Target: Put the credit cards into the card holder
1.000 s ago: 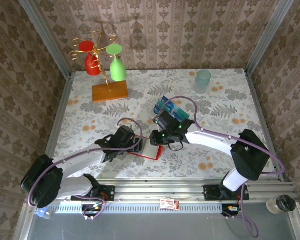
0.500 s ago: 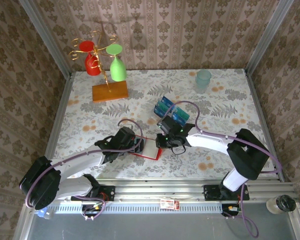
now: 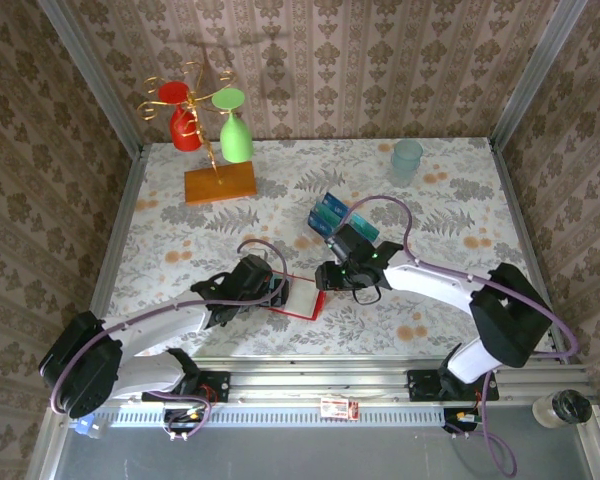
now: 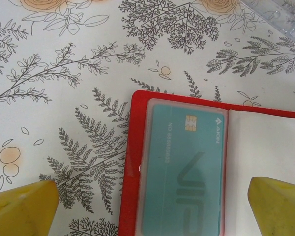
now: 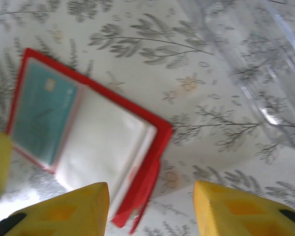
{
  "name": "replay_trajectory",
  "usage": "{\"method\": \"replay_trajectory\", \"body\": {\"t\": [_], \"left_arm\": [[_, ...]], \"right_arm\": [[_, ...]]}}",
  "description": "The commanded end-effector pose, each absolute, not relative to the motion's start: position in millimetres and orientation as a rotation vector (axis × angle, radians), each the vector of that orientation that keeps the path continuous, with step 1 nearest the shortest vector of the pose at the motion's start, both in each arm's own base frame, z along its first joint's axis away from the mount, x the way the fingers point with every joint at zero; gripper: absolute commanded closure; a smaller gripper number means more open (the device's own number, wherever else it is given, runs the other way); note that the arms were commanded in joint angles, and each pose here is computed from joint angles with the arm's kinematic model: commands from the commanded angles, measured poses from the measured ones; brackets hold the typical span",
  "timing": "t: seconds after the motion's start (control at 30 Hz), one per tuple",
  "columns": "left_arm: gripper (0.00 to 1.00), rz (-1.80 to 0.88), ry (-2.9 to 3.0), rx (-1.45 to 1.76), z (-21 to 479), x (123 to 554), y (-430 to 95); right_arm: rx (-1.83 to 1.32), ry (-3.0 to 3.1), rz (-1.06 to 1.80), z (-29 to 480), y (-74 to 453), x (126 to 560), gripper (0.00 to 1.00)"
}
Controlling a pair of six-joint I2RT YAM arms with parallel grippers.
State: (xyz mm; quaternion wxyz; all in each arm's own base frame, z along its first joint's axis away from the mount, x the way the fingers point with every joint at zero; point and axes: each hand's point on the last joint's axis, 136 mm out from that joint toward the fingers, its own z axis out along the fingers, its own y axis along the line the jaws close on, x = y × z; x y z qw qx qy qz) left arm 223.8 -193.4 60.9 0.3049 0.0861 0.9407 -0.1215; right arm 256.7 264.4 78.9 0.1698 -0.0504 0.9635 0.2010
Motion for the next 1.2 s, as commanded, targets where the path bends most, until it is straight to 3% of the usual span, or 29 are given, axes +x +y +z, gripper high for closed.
{"method": "replay_trajectory", "body": {"t": [0.0,0.1,0.2,0.33,0.47,0.97,1.17], "left_arm": [[0.00,-0.317,2.487,0.207,64,226,-195],[0.00,-0.312,2.487,0.209,64,227,-195],[0.00,-0.305,2.489,0.217,65,227,-195],[0.00,-0.306,2.488,0.217,66,226,-194],[0.00,-0.306,2.487,0.215,66,226,-194],[0.00,-0.340,2.493,0.204,66,231,-199],[0.00,-0.487,2.482,0.190,64,237,-213]], "right_arm": [[-0.124,2.762,0.620,70,273,243,0.48],[-0.127,2.796,0.611,54,279,239,0.48],[-0.134,2.820,0.597,42,281,238,0.55],[-0.175,2.825,0.522,40,275,241,0.84],[-0.210,2.828,0.481,41,266,246,0.99],[-0.276,2.826,0.491,41,259,258,1.00],[-0.250,2.829,0.524,35,259,253,1.00]]}}
